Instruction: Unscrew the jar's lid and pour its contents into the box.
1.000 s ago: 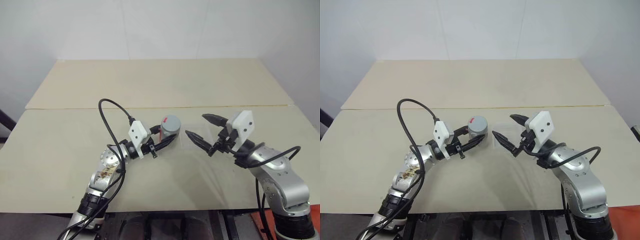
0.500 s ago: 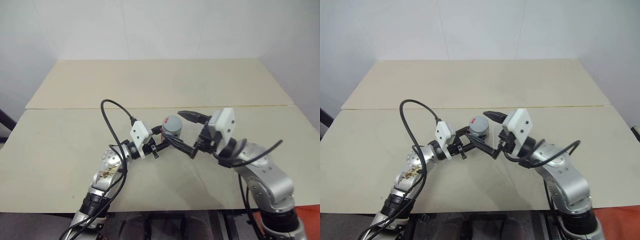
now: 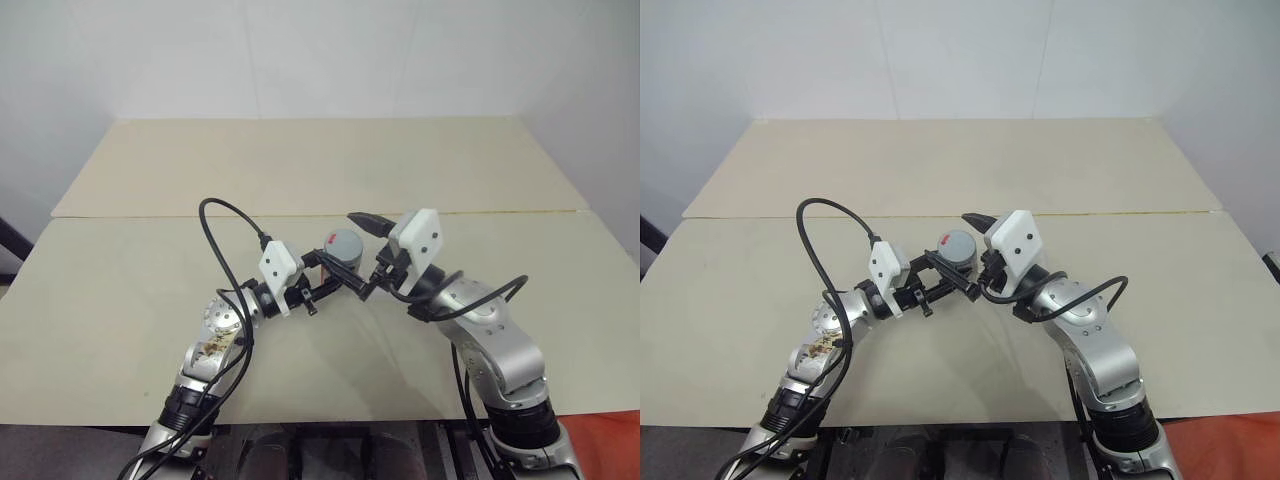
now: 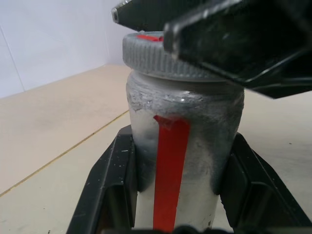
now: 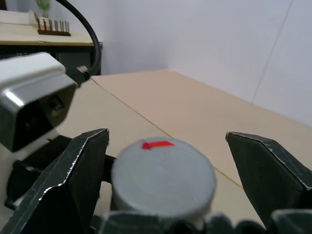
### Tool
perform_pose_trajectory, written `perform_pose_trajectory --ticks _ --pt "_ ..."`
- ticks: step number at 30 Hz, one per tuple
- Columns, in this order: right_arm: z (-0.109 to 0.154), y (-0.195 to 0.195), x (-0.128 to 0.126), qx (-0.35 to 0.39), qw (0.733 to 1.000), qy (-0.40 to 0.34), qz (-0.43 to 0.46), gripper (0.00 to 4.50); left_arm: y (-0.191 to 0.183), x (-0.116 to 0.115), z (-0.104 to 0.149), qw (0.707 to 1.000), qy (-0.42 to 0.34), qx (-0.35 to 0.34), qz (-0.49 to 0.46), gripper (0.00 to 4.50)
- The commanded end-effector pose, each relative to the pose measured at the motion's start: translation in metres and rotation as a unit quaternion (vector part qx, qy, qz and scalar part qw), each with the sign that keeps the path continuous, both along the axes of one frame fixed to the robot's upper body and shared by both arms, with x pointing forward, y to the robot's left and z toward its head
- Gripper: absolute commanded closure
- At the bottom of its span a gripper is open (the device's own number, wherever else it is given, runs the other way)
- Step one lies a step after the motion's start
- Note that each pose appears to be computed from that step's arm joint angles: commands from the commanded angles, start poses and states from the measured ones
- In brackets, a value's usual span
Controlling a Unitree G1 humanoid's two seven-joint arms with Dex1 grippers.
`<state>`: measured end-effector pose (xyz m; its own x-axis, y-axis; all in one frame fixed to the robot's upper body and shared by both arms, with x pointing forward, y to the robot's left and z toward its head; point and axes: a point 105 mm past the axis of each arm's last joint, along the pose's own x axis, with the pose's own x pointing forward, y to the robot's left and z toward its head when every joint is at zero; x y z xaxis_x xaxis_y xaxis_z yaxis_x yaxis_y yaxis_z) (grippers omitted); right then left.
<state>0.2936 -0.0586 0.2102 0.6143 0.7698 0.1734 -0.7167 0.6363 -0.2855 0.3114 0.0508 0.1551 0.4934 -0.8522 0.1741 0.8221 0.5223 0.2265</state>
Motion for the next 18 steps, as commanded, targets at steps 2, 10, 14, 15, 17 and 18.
perform_pose_trajectory --ticks 2,10,14,15,17,18 --pt "0.007 -0.012 -0.006 0.002 1.000 -0.022 -0.010 0.02 -0.001 -0.005 0.012 1.000 -0.027 -0.010 -0.003 2.64" --pt "0.005 -0.024 -0.006 0.003 0.999 -0.020 -0.031 0.02 -0.001 -0.003 0.011 1.000 -0.026 -0.009 -0.005 2.64" --pt "0.005 -0.031 -0.007 0.001 0.999 -0.019 -0.037 0.02 0.000 -0.002 0.010 1.000 -0.024 -0.006 -0.005 2.64" --pt "0.004 -0.033 -0.008 -0.002 0.999 -0.018 -0.038 0.02 0.000 -0.002 0.010 1.000 -0.024 -0.005 -0.005 2.64" --pt "0.002 -0.037 -0.008 -0.009 0.999 -0.016 -0.040 0.02 0.001 -0.002 0.009 1.000 -0.023 -0.004 -0.005 2.64" --pt "0.001 -0.039 -0.008 -0.011 0.999 -0.015 -0.041 0.02 0.001 -0.002 0.008 1.000 -0.023 -0.003 -0.005 2.64"
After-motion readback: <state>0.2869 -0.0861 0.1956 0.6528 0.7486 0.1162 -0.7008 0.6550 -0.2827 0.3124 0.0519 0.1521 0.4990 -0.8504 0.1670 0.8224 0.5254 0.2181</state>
